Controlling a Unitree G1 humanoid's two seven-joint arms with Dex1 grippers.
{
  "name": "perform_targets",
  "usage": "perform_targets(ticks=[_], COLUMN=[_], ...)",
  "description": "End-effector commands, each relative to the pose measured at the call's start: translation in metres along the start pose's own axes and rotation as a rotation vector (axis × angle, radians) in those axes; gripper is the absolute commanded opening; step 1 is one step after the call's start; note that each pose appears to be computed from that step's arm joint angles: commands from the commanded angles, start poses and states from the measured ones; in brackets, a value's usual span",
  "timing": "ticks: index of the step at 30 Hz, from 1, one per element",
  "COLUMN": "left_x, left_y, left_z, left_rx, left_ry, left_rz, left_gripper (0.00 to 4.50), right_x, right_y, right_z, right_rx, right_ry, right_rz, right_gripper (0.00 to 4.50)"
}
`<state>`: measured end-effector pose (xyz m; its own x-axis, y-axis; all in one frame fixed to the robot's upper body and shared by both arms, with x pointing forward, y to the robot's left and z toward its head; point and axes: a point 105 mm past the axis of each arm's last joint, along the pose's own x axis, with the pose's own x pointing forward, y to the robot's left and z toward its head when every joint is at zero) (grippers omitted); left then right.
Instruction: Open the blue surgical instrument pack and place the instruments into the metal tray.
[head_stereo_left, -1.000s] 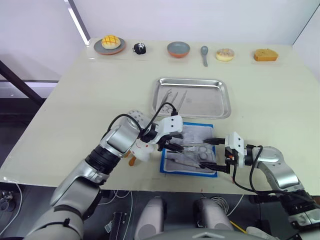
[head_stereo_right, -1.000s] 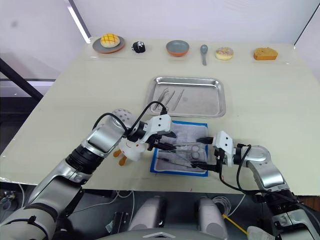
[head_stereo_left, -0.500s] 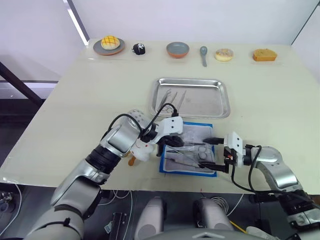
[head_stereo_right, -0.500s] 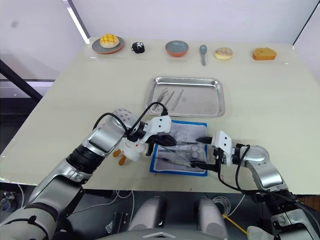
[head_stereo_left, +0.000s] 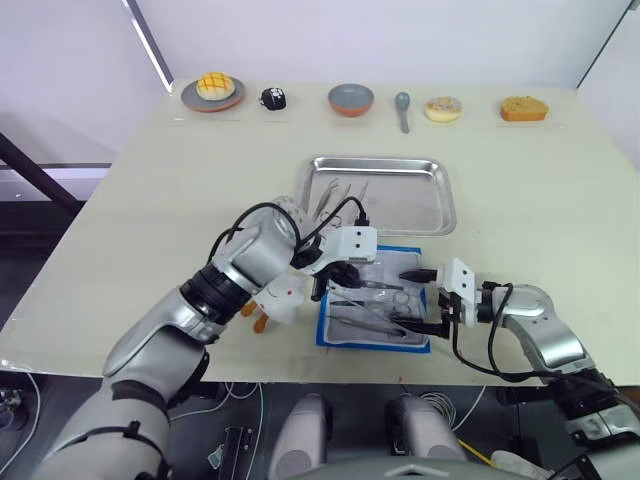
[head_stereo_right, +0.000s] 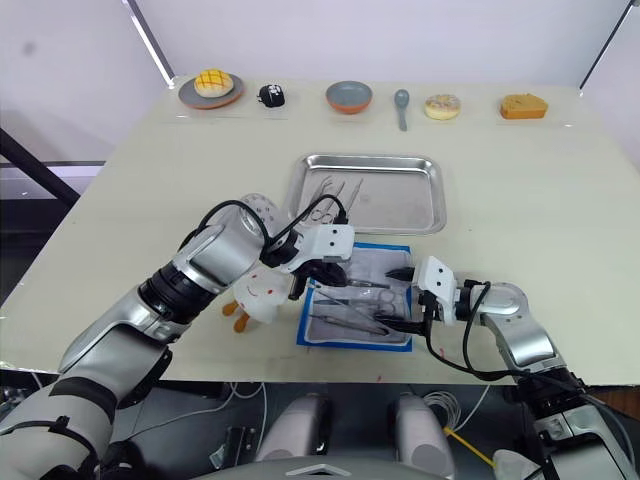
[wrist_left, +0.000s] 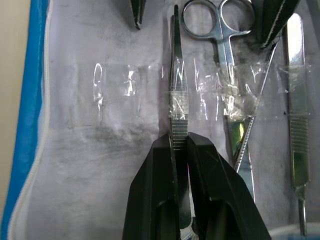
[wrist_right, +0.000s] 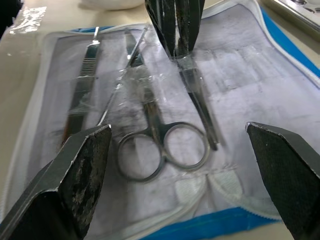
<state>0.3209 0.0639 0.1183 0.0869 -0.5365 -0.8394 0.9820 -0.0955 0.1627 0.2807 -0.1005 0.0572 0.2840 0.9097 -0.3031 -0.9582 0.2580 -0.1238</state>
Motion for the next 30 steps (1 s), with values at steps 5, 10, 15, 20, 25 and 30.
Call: perform_targets(ticks=[5, 10, 15, 20, 25, 30], left_x=[-0.017, -0.025, -0.04, -0.073, -0.101, -0.121], left_y=[0.009, 0.01, 0.009, 0.003, 0.002, 0.013], left_z=[0.007, 0.004, -0.01, -0.029, -0.041, -0.035], left_rx=[0.032, 0.033, 0.021, 0.005, -0.013, -0.086], left_ry=[0.041, 0.053, 0.081, 0.093, 0.069, -0.063], left_rz=[0.008, 0.004, 0.013, 0.016, 0.057, 0.18], left_gripper=[0.04, 0.04, 0.04, 0.04, 0.04, 0.04], right_x=[0.002, 0.002, 0.001, 0.0, -0.001, -0.004], right_y=[0.012, 0.013, 0.012, 0.009, 0.009, 0.007], right_z=[-0.044, -0.045, -0.045, -0.047, -0.047, -0.046], right_rx=[0.125, 0.129, 0.13, 0.128, 0.128, 0.128], right_ry=[0.144, 0.143, 0.142, 0.15, 0.15, 0.15], right_rz=[-0.001, -0.003, -0.002, -0.011, -0.007, -0.002], right_gripper=[4.5, 4.5, 4.5, 4.5, 4.5, 4.5])
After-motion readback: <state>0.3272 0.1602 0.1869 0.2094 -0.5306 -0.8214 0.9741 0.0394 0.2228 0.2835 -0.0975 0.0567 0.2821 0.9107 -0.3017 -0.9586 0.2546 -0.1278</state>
